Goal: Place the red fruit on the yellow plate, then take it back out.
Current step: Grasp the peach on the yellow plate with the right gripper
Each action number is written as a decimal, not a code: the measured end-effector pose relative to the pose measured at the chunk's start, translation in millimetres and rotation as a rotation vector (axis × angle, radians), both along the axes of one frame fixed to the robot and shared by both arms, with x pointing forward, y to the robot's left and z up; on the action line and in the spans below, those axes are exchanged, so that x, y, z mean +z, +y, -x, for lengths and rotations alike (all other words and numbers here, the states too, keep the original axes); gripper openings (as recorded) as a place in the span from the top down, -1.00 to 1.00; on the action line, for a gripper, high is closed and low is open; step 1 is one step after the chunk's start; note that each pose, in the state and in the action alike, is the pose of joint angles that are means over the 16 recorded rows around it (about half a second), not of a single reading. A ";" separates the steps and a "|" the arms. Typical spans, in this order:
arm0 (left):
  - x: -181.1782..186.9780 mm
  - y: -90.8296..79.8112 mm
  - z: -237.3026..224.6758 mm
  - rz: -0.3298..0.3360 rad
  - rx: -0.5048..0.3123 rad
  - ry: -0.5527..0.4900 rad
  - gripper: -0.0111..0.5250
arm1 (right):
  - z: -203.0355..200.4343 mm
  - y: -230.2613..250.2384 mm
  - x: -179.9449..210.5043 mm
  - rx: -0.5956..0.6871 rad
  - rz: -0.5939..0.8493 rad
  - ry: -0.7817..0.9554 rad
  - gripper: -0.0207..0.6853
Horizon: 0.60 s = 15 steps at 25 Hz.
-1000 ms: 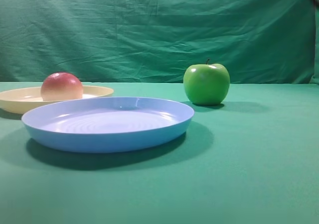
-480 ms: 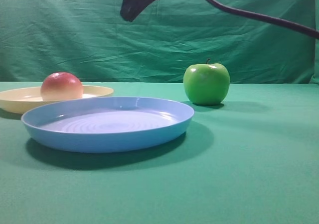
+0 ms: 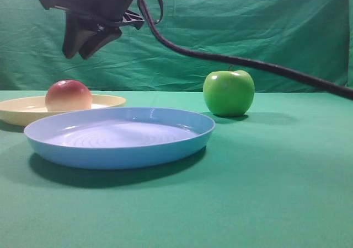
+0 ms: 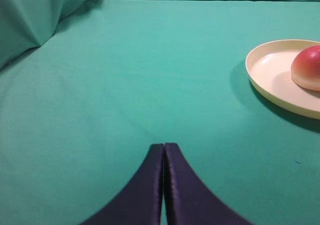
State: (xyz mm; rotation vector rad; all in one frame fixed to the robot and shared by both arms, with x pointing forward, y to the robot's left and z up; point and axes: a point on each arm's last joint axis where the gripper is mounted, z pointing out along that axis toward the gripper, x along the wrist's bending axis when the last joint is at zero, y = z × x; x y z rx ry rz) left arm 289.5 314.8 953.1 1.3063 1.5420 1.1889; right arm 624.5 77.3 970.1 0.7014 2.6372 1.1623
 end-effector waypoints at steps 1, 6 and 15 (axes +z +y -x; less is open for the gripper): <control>0.0 0.0 0.0 0.000 0.000 0.000 0.96 | -0.7 0.8 -3.9 -0.002 -0.001 0.004 -0.72; 0.0 0.0 0.0 0.000 0.000 0.000 0.96 | -3.3 3.4 -24.0 -0.009 0.006 0.026 -0.82; 0.0 0.0 0.0 0.000 0.000 0.000 0.96 | -4.5 4.5 -46.4 -0.003 0.035 0.053 -0.24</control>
